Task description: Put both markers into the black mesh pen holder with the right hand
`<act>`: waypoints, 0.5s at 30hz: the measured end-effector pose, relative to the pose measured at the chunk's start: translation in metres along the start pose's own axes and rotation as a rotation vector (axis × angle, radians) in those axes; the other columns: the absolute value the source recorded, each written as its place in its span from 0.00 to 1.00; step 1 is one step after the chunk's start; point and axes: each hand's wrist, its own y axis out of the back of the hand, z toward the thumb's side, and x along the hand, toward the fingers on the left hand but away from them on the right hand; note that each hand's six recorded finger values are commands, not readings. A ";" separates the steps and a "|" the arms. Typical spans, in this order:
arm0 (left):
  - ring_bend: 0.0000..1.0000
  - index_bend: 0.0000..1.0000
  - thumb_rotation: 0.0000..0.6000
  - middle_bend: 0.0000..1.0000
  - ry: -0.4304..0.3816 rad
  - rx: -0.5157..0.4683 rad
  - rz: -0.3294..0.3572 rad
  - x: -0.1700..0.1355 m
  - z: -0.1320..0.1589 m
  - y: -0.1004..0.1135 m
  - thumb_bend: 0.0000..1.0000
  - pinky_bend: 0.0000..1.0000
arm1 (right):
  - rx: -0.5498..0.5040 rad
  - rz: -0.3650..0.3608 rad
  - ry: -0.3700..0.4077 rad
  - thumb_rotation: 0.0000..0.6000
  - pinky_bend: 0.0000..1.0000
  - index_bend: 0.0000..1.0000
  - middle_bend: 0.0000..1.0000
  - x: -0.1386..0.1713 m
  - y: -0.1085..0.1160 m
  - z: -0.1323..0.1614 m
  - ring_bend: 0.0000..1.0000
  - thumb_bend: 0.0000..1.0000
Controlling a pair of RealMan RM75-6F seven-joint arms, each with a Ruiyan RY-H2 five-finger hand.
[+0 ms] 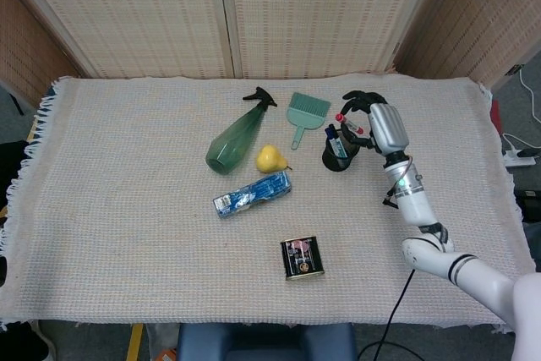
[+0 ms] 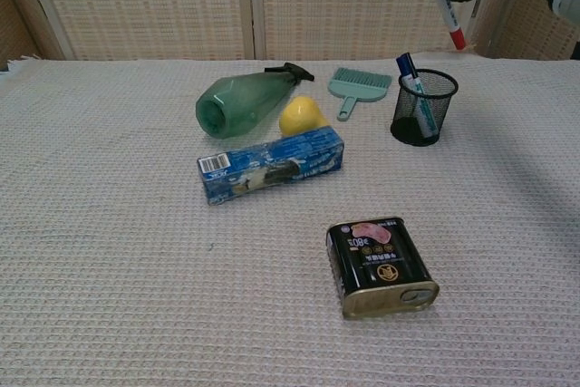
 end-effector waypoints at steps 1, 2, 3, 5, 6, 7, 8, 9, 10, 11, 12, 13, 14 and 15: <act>0.00 0.15 1.00 0.02 0.001 0.000 0.000 0.000 0.000 0.000 0.51 0.27 | -0.020 0.000 0.001 1.00 0.19 0.64 0.27 -0.001 -0.003 -0.001 0.37 0.43; 0.00 0.15 1.00 0.02 0.002 0.000 0.000 0.000 -0.001 0.000 0.51 0.27 | -0.041 0.001 0.002 1.00 0.19 0.64 0.27 -0.002 -0.006 -0.002 0.37 0.43; 0.00 0.15 1.00 0.02 0.003 0.000 0.000 0.001 -0.001 0.000 0.51 0.27 | -0.066 0.004 0.003 1.00 0.19 0.64 0.27 -0.003 -0.011 -0.004 0.37 0.43; 0.00 0.15 1.00 0.02 0.004 0.002 -0.001 0.001 -0.001 0.000 0.51 0.27 | -0.093 0.009 0.001 1.00 0.19 0.64 0.27 -0.004 -0.017 -0.008 0.37 0.43; 0.00 0.15 1.00 0.02 0.004 0.002 -0.001 0.001 -0.001 -0.001 0.51 0.27 | -0.105 0.013 -0.004 1.00 0.20 0.64 0.27 -0.004 -0.021 -0.011 0.37 0.43; 0.00 0.15 1.00 0.02 0.005 0.003 -0.002 0.001 -0.002 -0.001 0.51 0.27 | -0.113 0.015 -0.009 1.00 0.20 0.64 0.27 -0.003 -0.024 -0.015 0.37 0.43; 0.00 0.15 1.00 0.02 0.006 0.003 -0.002 0.001 -0.002 -0.001 0.51 0.27 | -0.121 0.017 -0.016 1.00 0.20 0.64 0.27 -0.003 -0.026 -0.018 0.37 0.43; 0.00 0.15 1.00 0.02 0.006 0.003 -0.002 0.001 -0.002 -0.001 0.51 0.27 | -0.132 0.021 -0.026 1.00 0.20 0.64 0.27 -0.003 -0.029 -0.023 0.37 0.43; 0.00 0.15 1.00 0.02 0.007 0.004 -0.002 0.001 -0.002 -0.001 0.51 0.27 | -0.141 0.024 -0.034 1.00 0.20 0.64 0.27 -0.002 -0.031 -0.026 0.37 0.43; 0.00 0.15 1.00 0.02 0.007 0.005 -0.002 0.001 -0.002 -0.001 0.51 0.27 | -0.148 0.028 -0.041 1.00 0.20 0.64 0.27 -0.001 -0.034 -0.030 0.37 0.43; 0.00 0.15 1.00 0.02 0.008 0.006 -0.002 0.001 -0.002 -0.001 0.51 0.27 | -0.152 0.034 -0.050 1.00 0.20 0.64 0.27 0.000 -0.036 -0.034 0.37 0.43; 0.00 0.15 1.00 0.02 0.009 0.007 -0.003 0.001 -0.002 -0.001 0.51 0.27 | -0.150 0.039 -0.056 1.00 0.20 0.64 0.27 0.001 -0.038 -0.038 0.37 0.43; 0.00 0.15 1.00 0.02 0.010 0.008 -0.004 0.001 -0.003 -0.002 0.51 0.27 | -0.145 0.044 -0.061 1.00 0.20 0.63 0.27 0.002 -0.040 -0.041 0.37 0.43; 0.00 0.15 1.00 0.02 0.011 0.009 -0.005 0.002 -0.003 -0.002 0.51 0.27 | -0.133 0.051 -0.068 1.00 0.19 0.61 0.27 0.004 -0.043 -0.045 0.36 0.43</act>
